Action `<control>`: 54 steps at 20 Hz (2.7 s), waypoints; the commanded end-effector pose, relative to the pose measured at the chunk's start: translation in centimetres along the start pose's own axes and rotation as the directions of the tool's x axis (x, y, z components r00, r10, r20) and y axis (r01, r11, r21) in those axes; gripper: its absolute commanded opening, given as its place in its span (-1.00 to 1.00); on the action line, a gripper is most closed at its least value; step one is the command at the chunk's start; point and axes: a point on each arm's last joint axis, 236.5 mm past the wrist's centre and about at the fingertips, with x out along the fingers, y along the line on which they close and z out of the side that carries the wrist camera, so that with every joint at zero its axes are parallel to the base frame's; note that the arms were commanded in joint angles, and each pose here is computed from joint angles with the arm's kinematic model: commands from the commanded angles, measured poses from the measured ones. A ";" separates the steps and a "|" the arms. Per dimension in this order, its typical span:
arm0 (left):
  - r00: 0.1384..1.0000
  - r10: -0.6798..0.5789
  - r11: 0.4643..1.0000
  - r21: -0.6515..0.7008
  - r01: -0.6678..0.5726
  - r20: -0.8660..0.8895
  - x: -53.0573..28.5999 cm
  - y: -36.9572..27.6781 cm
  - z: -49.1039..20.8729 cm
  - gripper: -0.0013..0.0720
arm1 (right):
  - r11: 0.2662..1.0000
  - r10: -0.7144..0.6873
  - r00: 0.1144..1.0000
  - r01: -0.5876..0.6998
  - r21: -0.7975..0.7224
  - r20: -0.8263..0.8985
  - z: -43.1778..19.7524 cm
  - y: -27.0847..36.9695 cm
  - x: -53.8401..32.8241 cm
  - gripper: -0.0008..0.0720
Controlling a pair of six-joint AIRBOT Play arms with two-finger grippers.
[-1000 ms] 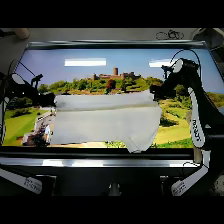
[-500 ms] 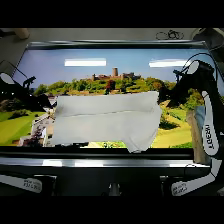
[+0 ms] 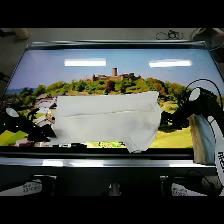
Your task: Fold the shirts.
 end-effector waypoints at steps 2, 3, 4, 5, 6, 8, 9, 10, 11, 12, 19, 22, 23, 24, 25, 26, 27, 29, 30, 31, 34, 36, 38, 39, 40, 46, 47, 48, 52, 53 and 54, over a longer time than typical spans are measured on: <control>1.000 -0.015 1.000 -0.022 0.015 0.001 1.4 0.2 -1.0 0.45 | 1.000 0.002 1.000 -0.002 -0.007 0.001 -0.8 -0.2 0.9 0.18; 1.000 -0.017 1.000 -0.023 0.017 0.002 1.4 0.1 -1.0 0.30 | 1.000 0.002 1.000 -0.002 -0.008 -0.002 -0.9 -0.2 0.9 0.18; 1.000 -0.017 1.000 -0.023 0.017 0.002 1.4 0.1 -1.0 -0.04 | 1.000 0.002 1.000 -0.002 -0.009 -0.007 -1.1 -0.3 1.1 0.18; 1.000 -0.017 1.000 -0.023 0.017 0.002 1.4 0.1 -1.0 -0.52 | 1.000 0.001 1.000 -0.001 -0.010 -0.016 -1.6 -0.4 1.4 0.18; 1.000 -0.017 1.000 -0.022 0.017 0.002 1.4 0.1 -1.0 -0.79 | 1.000 0.008 1.000 -0.008 -0.013 -0.022 -2.5 -0.4 2.0 0.19; 1.000 -0.016 1.000 -0.019 0.016 0.007 1.4 0.1 -0.9 -0.89 | 0.998 0.052 0.998 -0.053 -0.034 -0.025 -4.5 0.1 3.4 0.21; 1.000 -0.016 1.000 -0.016 0.016 0.006 1.4 0.1 -0.9 -0.89 | 0.995 0.089 0.996 -0.089 -0.048 -0.018 -5.3 0.7 4.2 0.21; 1.000 -0.020 1.000 -0.006 0.020 0.007 1.4 0.0 -0.9 -0.89 | 0.992 0.121 0.993 -0.121 -0.047 -0.009 -5.7 1.2 5.0 0.21; 1.000 -0.023 1.000 -0.004 0.023 0.008 1.4 -0.1 -0.8 -0.89 | 0.987 0.154 0.988 -0.154 -0.035 -0.004 -6.0 1.8 5.7 0.21; 1.000 -0.023 1.000 -0.005 0.023 0.008 1.4 -0.1 -0.8 -0.89 | 0.982 0.187 0.982 -0.187 -0.020 -0.002 -6.2 2.4 6.3 0.21; 0.999 -0.030 1.000 -0.007 0.030 0.010 1.3 -0.2 -0.8 -0.89 | 0.955 0.284 0.955 -0.290 0.065 0.083 -5.5 3.9 8.5 -0.04; 0.999 -0.030 1.000 0.001 0.030 0.020 1.2 -0.3 -0.5 -0.89 | 0.951 0.301 0.950 -0.306 0.053 0.088 -5.5 4.3 8.1 -0.92; 0.998 -0.047 0.998 0.045 0.045 0.044 0.5 -0.9 0.0 -0.89 | 0.951 0.309 0.946 -0.310 -0.001 0.101 -5.2 4.8 7.0 -0.92; 0.991 -0.094 0.989 0.120 0.083 0.090 -1.1 -2.6 0.9 -0.89 | 0.949 0.313 0.942 -0.307 -0.069 0.117 -4.7 5.3 5.2 -0.92; 0.978 -0.130 0.977 0.191 0.099 0.161 -3.5 -4.3 2.0 -0.89 | 0.948 0.310 0.939 -0.292 -0.129 0.153 -3.7 5.9 2.5 -0.92; 0.957 -0.132 0.974 0.216 0.076 0.257 -6.3 -5.2 3.4 -0.90 | 0.950 0.296 0.930 -0.263 -0.169 0.217 -2.0 6.3 -0.7 -0.92; 0.920 -0.123 0.976 0.215 0.043 0.372 -9.5 -5.9 5.3 -0.90 | 0.955 0.278 0.908 -0.226 -0.193 0.312 0.4 6.6 -4.1 -0.92; 0.844 -0.124 0.982 0.188 0.028 0.521 -14.2 -7.2 8.9 -0.90 | 0.963 0.262 0.805 -0.180 -0.202 0.532 6.7 7.3 -10.6 -0.92; 0.826 -0.126 0.982 0.185 0.027 0.550 -15.3 -7.7 10.6 -0.90 | 0.964 0.264 0.765 -0.184 -0.194 0.587 9.6 7.7 -12.2 -0.92; 0.823 -0.128 0.983 0.178 0.033 0.553 -15.3 -8.1 12.2 -0.90 | 0.962 0.272 0.753 -0.196 -0.191 0.599 11.9 8.0 -12.5 -0.92; 0.870 -0.129 0.989 0.121 0.081 0.475 -11.9 -8.4 17.3 -0.90 | 0.944 0.327 0.776 -0.295 -0.148 0.539 17.7 9.3 -8.6 -0.91; 0.907 -0.130 0.991 0.075 0.108 0.401 -9.0 -8.3 19.4 -0.89 | 0.924 0.373 0.786 -0.364 -0.118 0.493 20.1 10.7 -5.2 -0.91; 0.922 -0.154 0.988 0.065 0.140 0.355 -7.0 -8.6 21.1 -0.89 | 0.918 0.373 0.784 -0.389 -0.076 0.495 21.9 11.2 -2.7 -0.91; 0.923 -0.169 0.986 0.060 0.158 0.346 -6.3 -8.9 21.7 -0.88 | 0.919 0.368 0.789 -0.388 -0.066 0.492 22.2 11.3 -1.6 -0.91; 0.923 -0.183 0.983 0.051 0.177 0.338 -5.8 -9.0 22.2 -0.60 | 0.923 0.361 0.799 -0.381 -0.060 0.482 22.3 11.1 -0.8 -0.82; 0.920 -0.214 0.977 0.077 0.200 0.329 -9.1 -8.5 20.7 0.85 | 0.986 0.158 0.929 -0.128 -0.110 0.335 17.7 2.7 -1.4 1.00; 0.914 -0.215 0.976 0.085 0.198 0.344 -10.1 -8.7 20.5 0.85 | 0.990 0.133 0.950 -0.113 -0.086 0.282 16.6 1.3 -0.7 1.00; 0.906 -0.218 0.976 0.100 0.194 0.363 -11.2 -9.3 20.2 0.85 | 0.989 0.144 0.962 -0.130 -0.075 0.234 15.9 1.1 0.2 1.00; 0.879 -0.236 0.967 0.194 0.168 0.414 -14.8 -12.9 18.1 0.85 | 0.933 0.357 0.924 -0.347 -0.091 0.136 15.0 6.9 2.7 1.00; 0.875 -0.242 0.962 0.219 0.161 0.419 -15.6 -13.9 17.4 0.85 | 0.926 0.375 0.918 -0.365 -0.094 0.131 15.1 8.1 3.3 1.00; 0.872 -0.248 0.957 0.245 0.154 0.423 -16.3 -14.9 16.5 0.85 | 0.923 0.382 0.916 -0.371 -0.102 0.125 15.1 9.2 4.1 1.00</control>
